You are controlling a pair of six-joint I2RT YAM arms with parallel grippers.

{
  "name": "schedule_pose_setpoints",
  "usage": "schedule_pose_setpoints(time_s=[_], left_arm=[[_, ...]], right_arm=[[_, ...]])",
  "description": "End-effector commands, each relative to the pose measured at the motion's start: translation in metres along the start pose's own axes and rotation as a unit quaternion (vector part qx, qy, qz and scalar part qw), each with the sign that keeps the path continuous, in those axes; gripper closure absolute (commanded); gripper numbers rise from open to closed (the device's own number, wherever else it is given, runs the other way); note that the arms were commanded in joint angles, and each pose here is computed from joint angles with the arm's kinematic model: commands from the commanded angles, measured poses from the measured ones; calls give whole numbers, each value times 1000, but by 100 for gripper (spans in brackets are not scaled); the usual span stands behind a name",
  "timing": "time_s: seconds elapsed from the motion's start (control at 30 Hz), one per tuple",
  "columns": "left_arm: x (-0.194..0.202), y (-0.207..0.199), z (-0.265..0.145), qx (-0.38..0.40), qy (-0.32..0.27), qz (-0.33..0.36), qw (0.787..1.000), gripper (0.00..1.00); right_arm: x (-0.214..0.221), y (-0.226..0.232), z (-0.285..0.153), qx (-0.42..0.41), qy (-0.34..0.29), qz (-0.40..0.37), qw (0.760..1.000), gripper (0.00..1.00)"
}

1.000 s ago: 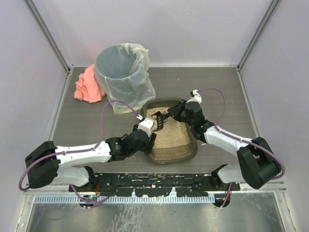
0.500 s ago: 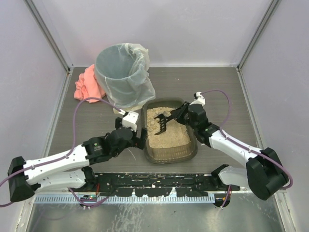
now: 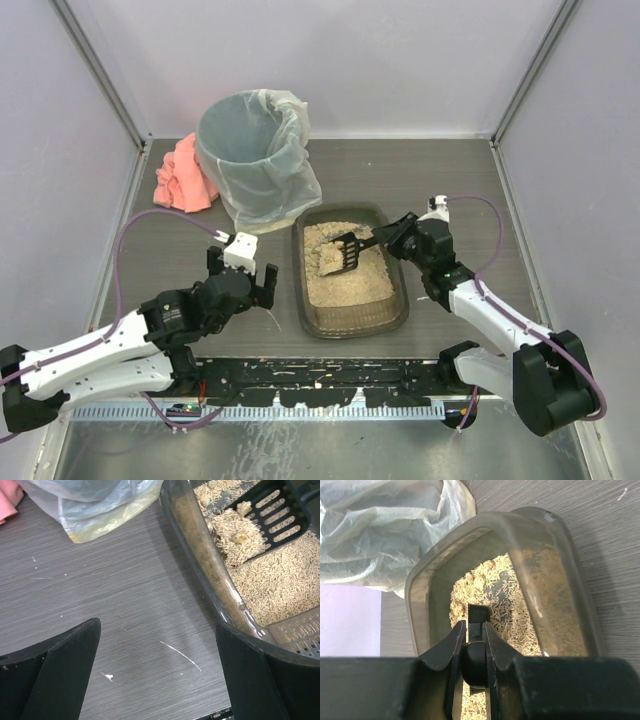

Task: Clean the litter box

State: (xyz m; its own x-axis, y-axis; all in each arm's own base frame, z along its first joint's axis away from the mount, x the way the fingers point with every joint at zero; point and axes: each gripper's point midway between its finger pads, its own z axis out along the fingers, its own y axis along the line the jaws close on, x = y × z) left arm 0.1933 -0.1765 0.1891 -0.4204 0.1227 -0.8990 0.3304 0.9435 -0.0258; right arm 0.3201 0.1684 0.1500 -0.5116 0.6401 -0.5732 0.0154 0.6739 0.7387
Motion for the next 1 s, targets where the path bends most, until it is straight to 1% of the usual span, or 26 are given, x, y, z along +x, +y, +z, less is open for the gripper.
schedule_pose_setpoints(time_s=[0.0,0.2,0.37,0.6,0.7,0.8,0.83,0.93,0.97], left_arm=[[-21,12,-12,-17,-29,-16,999,1],[-33,23,-26,-30,-32,-23,999,1],[-39,39,-38,-51,-31,-12,998,1],[-33,57,-50,-61,-37,-2,997,2],[-26,62,-53,-59,-41,-11,997,2],[-21,71,-57,-68,-44,-15,997,2],[-21,74,-59,-72,-47,-20,996,2],[-22,78,-63,-68,-56,-33,996,2],[-21,78,-64,-66,-58,-37,995,2]], right_arm=[[-26,27,-14,-76,-25,33,996,99],[-39,24,-29,-98,-29,55,993,99],[-50,17,-40,-113,-34,81,990,100],[-69,-7,-53,-131,-53,137,980,99],[-65,-13,-57,-151,-57,170,972,99],[-56,-2,-60,-190,-34,169,967,99],[-55,-6,-60,-188,-32,169,967,99],[-62,-23,-63,-169,-63,199,963,99],[-58,-17,-64,-179,-59,196,962,99]])
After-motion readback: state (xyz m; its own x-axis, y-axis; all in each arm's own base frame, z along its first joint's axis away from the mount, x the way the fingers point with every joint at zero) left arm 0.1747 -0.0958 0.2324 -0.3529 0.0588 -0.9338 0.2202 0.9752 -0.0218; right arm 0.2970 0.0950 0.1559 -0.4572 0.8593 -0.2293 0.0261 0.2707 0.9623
